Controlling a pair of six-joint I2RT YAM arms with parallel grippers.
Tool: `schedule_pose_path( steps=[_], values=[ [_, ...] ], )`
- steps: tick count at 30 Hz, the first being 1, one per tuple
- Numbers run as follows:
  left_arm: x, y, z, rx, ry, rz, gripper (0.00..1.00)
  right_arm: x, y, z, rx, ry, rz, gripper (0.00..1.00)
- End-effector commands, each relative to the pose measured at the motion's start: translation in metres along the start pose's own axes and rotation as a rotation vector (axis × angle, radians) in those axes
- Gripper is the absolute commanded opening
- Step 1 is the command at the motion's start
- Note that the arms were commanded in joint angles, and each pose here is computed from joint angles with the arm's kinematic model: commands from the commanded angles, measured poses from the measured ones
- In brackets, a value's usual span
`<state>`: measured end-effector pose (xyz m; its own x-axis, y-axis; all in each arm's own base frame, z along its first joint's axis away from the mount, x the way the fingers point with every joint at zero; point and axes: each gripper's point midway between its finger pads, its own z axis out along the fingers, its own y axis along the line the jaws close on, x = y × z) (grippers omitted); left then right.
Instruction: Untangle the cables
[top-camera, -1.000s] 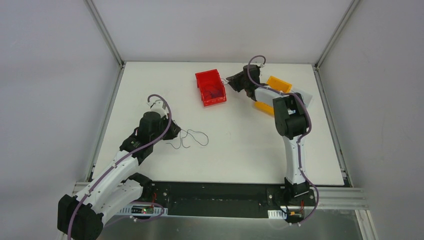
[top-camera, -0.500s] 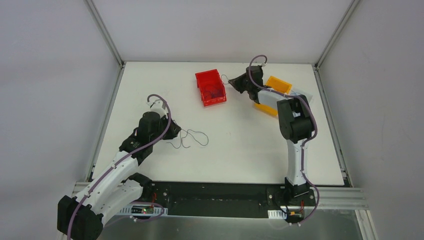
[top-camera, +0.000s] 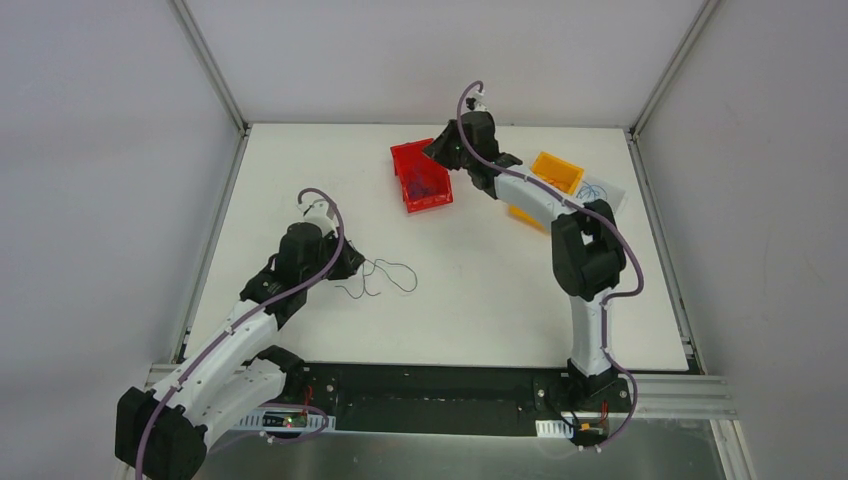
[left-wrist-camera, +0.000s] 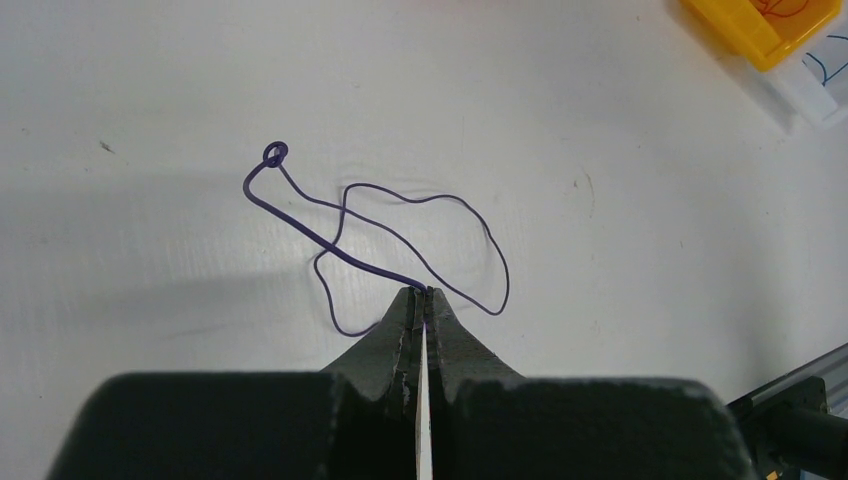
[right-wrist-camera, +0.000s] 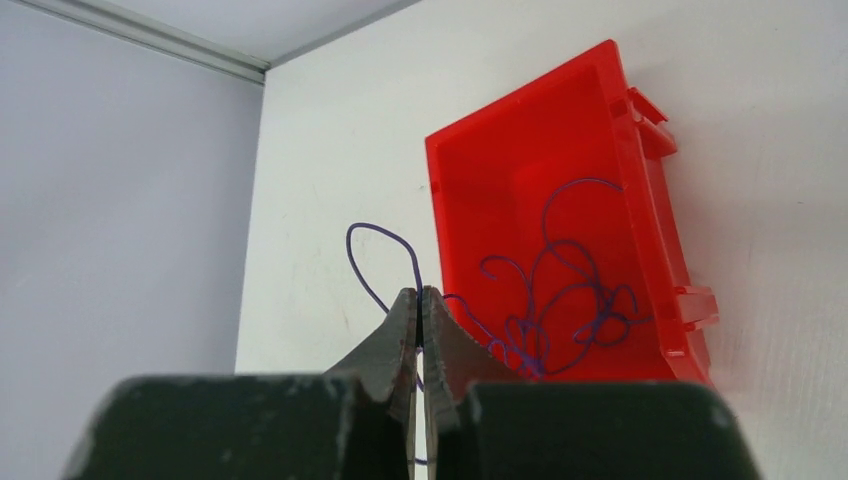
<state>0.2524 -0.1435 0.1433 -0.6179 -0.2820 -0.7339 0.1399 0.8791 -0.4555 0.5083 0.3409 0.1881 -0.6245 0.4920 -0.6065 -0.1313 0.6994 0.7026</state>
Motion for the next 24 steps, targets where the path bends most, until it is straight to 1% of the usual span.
schedule_pose_path(
  steps=[1, 5, 7, 9, 11, 12, 13, 14, 15, 17, 19, 21, 23, 24],
  values=[
    [-0.005, -0.009, 0.003, 0.033, 0.0, -0.013, 0.0, 0.016, -0.032, 0.017, 0.108, 0.04, -0.054, 0.0],
    [-0.002, -0.009, 0.005, 0.035, 0.019, -0.012, 0.0, 0.016, -0.051, 0.027, 0.21, 0.026, -0.069, 0.0],
    [-0.001, -0.009, 0.007, 0.034, 0.026, -0.012, 0.0, 0.006, -0.053, 0.028, 0.252, 0.003, -0.081, 0.0],
    [0.001, -0.008, 0.009, 0.029, 0.036, -0.016, 0.0, 0.002, -0.06, 0.033, 0.306, 0.004, -0.099, 0.0],
    [0.002, -0.008, 0.011, 0.023, 0.046, -0.024, 0.0, 0.0, -0.058, 0.036, 0.318, 0.026, -0.133, 0.01],
    [0.002, -0.008, 0.013, 0.019, 0.053, -0.028, 0.0, -0.001, -0.055, 0.037, 0.31, 0.032, -0.147, 0.11],
    [0.003, -0.008, 0.016, 0.017, 0.065, -0.03, 0.0, -0.002, -0.051, 0.037, 0.3, 0.038, -0.158, 0.32],
    [0.004, -0.008, 0.019, 0.01, 0.076, -0.031, 0.0, -0.002, -0.048, 0.036, 0.292, 0.038, -0.165, 0.41],
    [0.005, -0.006, 0.022, 0.0, 0.087, -0.036, 0.0, -0.005, -0.044, 0.033, 0.281, 0.032, -0.167, 0.44],
    [0.009, -0.003, 0.03, -0.027, 0.117, -0.047, 0.01, -0.01, -0.036, 0.027, 0.264, 0.026, -0.168, 0.47],
    [0.011, -0.003, 0.037, -0.039, 0.143, -0.062, 0.1, -0.013, -0.03, 0.021, 0.253, 0.029, -0.175, 0.51],
    [0.012, -0.003, 0.044, -0.052, 0.169, -0.071, 0.22, -0.02, -0.022, 0.012, 0.245, 0.025, -0.184, 0.56],
    [0.015, 0.001, 0.048, -0.082, 0.2, -0.07, 0.44, -0.025, -0.019, -0.001, 0.24, 0.018, -0.184, 0.61],
    [0.014, 0.004, 0.049, -0.114, 0.208, -0.067, 0.57, -0.028, -0.016, -0.008, 0.229, 0.016, -0.179, 0.62]
  ],
)
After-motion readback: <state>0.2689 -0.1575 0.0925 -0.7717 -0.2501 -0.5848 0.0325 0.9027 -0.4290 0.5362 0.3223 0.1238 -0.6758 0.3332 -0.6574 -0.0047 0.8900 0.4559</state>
